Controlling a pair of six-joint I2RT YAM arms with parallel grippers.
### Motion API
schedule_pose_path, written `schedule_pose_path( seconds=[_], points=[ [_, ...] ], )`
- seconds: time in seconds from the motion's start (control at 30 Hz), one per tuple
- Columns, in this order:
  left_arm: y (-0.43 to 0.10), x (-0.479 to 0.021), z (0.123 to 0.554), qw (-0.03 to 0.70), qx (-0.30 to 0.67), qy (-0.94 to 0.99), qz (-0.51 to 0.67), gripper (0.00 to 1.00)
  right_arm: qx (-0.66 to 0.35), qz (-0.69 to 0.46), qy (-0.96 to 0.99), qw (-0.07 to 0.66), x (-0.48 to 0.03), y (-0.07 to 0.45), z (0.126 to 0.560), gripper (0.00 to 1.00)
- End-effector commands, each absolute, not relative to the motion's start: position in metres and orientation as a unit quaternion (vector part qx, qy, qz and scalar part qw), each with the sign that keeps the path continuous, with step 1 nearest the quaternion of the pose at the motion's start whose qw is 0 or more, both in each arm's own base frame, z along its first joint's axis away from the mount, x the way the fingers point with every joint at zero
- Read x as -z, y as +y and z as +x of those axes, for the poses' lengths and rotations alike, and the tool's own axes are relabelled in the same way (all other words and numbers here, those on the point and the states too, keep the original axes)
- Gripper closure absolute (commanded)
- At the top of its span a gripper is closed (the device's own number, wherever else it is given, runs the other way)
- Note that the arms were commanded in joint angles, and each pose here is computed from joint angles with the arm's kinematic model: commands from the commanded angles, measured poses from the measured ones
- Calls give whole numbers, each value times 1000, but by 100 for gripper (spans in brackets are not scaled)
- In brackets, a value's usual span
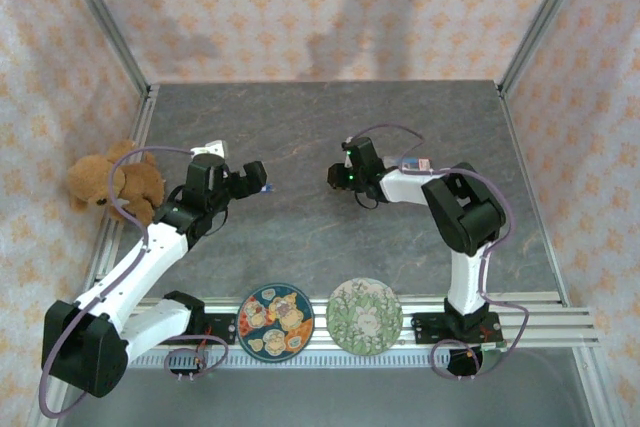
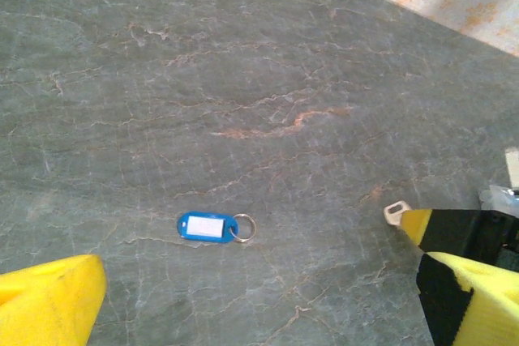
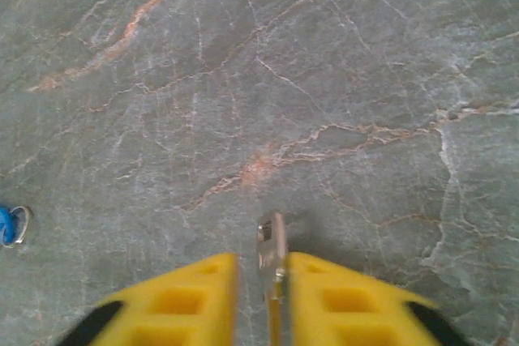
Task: Remove the keys from the keyring
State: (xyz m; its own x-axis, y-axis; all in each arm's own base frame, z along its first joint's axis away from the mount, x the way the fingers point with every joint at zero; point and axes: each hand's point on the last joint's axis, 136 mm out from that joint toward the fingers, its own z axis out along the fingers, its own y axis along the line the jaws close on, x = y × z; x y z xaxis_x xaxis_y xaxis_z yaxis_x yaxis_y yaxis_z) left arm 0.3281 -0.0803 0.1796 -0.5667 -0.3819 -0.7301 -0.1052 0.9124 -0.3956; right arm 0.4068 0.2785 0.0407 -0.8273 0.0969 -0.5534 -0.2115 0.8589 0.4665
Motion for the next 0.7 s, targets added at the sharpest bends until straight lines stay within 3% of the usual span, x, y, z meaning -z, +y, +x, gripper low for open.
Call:
schedule_pose_path(
  seconds=[0.0, 0.07, 0.1, 0.13, 0.3, 0.53, 0.67],
  points=[
    [-79, -180, 323, 440, 160, 872, -145, 1, -257, -18, 913, 317, -54, 268, 420, 66],
    [-78, -181, 325, 442, 157, 871, -146, 0, -244, -12, 912, 329, -62, 254, 419, 56],
    [-78, -181, 326, 442, 155, 871, -146, 1, -239, -8, 911, 336, -67, 247, 419, 22],
    [-77, -181, 328, 444, 152, 871, -146, 1, -232, -3, 911, 342, -73, 238, 419, 1],
    [-61, -188, 341, 462, 94, 869, -151, 1, -162, 9, 909, 385, -103, 193, 419, 1],
    [-18, -215, 357, 532, -63, 837, -114, 1, 52, 56, 848, 525, -170, 103, 417, 1],
    [18, -209, 353, 532, -152, 827, -103, 0, 143, 90, 803, 571, -197, 60, 399, 1]
  ],
)
